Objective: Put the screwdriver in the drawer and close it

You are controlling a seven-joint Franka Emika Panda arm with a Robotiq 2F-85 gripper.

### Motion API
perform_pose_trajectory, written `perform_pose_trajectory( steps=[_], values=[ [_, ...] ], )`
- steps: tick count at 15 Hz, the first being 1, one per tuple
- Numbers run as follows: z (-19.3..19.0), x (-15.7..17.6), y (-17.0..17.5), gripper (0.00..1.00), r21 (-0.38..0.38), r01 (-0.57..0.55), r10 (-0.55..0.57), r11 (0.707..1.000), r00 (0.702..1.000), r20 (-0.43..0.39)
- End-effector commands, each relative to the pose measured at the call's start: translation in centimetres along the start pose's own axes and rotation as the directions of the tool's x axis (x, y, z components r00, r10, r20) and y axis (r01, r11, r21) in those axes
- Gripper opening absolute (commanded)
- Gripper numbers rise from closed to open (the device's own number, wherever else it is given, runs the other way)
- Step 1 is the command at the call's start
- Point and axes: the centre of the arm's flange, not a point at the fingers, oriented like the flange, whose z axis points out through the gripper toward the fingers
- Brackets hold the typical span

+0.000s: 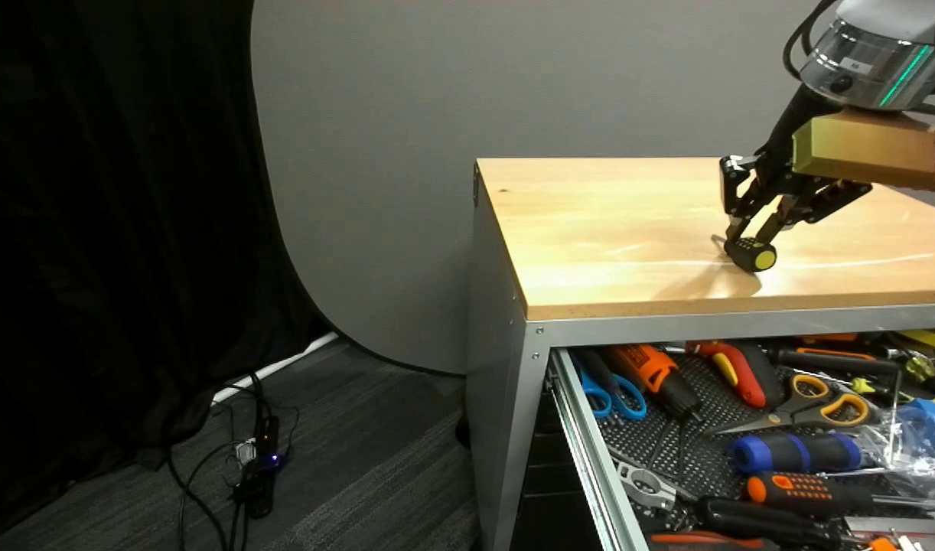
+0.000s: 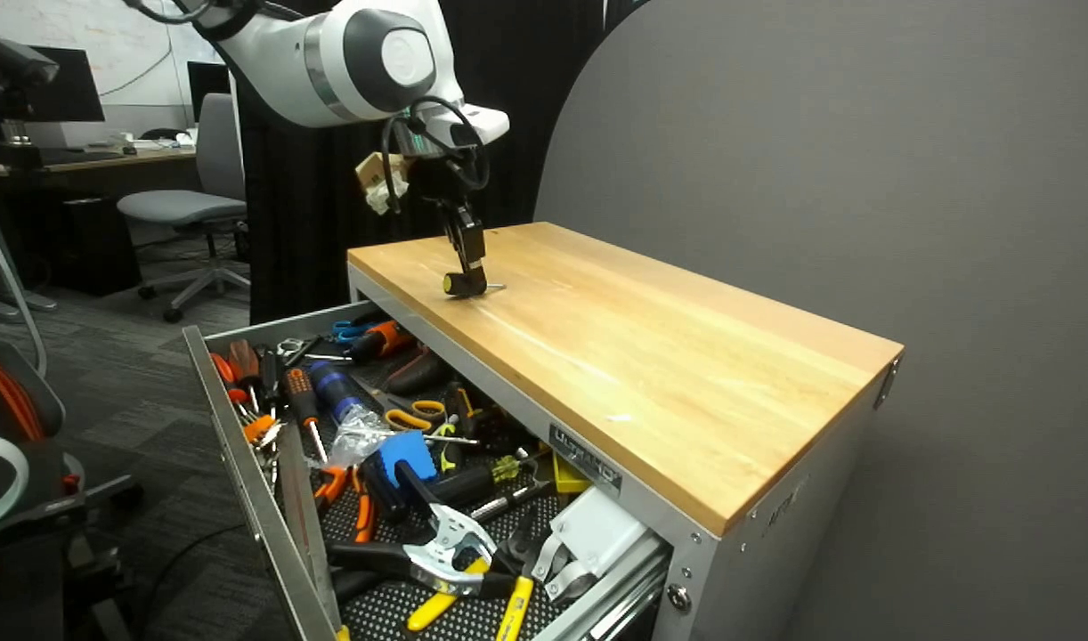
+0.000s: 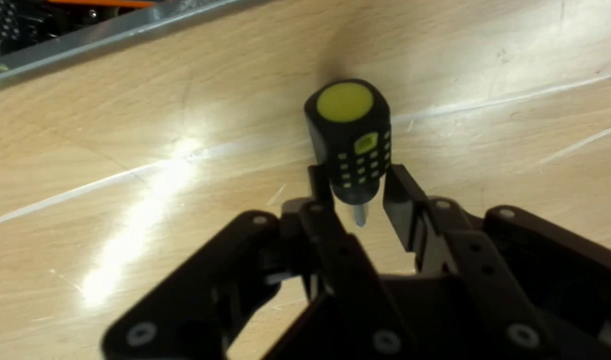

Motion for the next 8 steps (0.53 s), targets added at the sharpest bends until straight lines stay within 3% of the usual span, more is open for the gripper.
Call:
perform_pose_trajectory(
  steps=[1, 4, 5, 8],
  values=[
    [0.2, 0.3, -1.0, 0.19, -0.014, -0.065, 0.065, 0.998, 0.998, 0.001],
    [0.2, 0.2, -1.0, 0.19, -0.026, -0.123, 0.124, 0.992, 0.992, 0.026],
    [4.3, -1.4, 2.1, 0.18, -0.029, -0.129, 0.13, 0.991, 0.991, 0.036],
    [2.7, -2.3, 4.0, 0.16, -0.002, -0.168, 0.168, 0.986, 0.985, 0.048]
  ],
)
